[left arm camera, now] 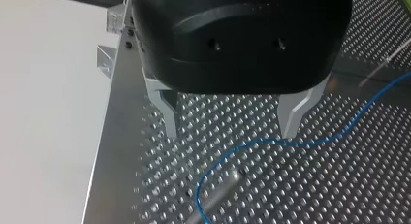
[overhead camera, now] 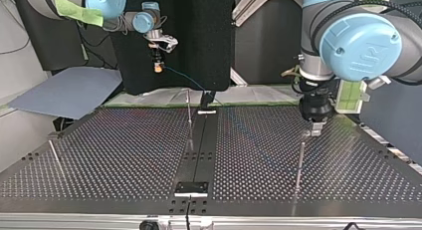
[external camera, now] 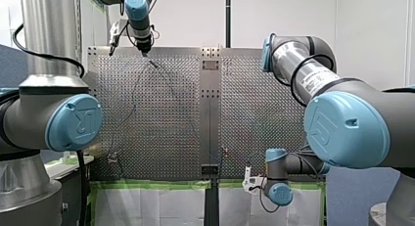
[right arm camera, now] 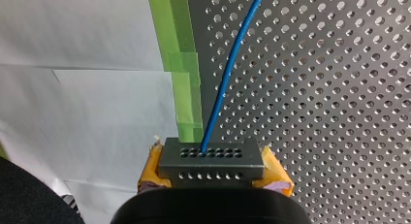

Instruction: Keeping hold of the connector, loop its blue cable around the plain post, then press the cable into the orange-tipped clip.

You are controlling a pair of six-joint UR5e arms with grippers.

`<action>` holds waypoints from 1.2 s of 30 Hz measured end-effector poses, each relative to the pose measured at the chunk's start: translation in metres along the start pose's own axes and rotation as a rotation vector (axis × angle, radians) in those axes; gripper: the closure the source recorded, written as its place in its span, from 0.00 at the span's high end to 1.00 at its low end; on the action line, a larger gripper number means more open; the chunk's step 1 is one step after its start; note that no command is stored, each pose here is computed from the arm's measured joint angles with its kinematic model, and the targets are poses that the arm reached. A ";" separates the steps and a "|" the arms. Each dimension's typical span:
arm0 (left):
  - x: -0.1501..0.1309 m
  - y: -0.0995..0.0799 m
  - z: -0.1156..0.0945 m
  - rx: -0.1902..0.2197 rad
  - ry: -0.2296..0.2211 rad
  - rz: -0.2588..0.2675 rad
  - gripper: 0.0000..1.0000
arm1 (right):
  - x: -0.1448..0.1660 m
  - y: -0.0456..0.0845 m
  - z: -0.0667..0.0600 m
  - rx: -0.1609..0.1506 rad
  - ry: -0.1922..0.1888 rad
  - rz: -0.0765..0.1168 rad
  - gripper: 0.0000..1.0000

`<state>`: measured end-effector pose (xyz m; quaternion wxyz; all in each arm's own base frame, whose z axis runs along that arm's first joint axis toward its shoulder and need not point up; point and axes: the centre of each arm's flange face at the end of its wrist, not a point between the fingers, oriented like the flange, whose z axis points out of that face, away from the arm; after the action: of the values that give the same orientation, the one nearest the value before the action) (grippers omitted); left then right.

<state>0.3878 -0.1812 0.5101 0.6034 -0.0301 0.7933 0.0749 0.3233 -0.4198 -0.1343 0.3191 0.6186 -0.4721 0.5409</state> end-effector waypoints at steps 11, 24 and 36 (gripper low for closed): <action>0.002 0.010 0.000 -0.095 0.007 0.000 0.98 | 0.000 0.000 0.000 0.001 -0.001 -0.001 0.00; 0.002 0.011 -0.001 -0.105 0.005 -0.002 0.98 | 0.000 0.000 0.000 0.001 -0.002 -0.002 0.00; 0.001 0.009 0.000 -0.094 0.003 -0.003 0.98 | 0.000 0.000 0.000 0.001 -0.002 -0.001 0.00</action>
<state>0.3860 -0.1720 0.5095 0.6005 -0.0596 0.7897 0.1111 0.3232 -0.4195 -0.1345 0.3188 0.6197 -0.4720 0.5400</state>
